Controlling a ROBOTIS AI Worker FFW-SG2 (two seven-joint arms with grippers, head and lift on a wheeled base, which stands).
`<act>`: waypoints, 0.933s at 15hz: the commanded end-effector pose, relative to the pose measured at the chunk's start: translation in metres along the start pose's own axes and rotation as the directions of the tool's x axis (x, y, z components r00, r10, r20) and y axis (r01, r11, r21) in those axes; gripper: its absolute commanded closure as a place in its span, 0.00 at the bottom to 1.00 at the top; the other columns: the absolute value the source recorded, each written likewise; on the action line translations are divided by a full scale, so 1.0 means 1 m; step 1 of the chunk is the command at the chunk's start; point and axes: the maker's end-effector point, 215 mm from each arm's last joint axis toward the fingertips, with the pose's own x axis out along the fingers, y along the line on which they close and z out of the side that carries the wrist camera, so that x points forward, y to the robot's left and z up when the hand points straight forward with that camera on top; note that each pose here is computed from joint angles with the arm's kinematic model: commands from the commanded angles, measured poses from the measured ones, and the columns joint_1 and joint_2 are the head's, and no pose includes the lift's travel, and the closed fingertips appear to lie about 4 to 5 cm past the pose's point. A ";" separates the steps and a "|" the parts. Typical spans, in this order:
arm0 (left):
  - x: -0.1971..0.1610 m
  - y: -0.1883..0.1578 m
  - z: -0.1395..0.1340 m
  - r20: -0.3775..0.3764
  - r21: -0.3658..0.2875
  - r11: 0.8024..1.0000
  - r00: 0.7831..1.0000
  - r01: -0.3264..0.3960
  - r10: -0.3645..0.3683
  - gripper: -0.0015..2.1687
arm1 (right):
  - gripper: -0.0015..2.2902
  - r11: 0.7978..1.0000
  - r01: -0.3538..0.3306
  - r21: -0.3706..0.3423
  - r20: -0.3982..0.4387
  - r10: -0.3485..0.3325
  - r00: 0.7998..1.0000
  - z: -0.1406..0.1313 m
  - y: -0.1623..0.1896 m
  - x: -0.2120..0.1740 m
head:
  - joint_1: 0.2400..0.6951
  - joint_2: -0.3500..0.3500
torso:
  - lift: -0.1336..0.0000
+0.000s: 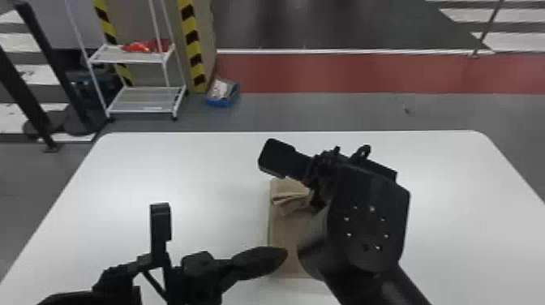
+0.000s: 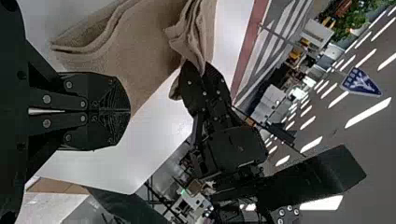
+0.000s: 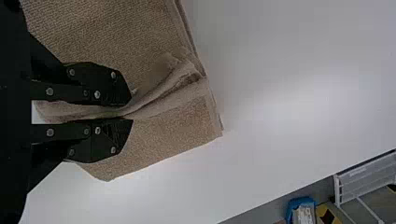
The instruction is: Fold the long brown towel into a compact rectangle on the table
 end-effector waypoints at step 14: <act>0.047 0.041 -0.046 -0.139 0.033 0.998 0.989 -0.046 0.050 0.88 | 0.44 0.999 0.008 -0.043 0.040 -0.006 0.999 -0.010 0.022 -0.017 | 1.00 0.43 | 0.07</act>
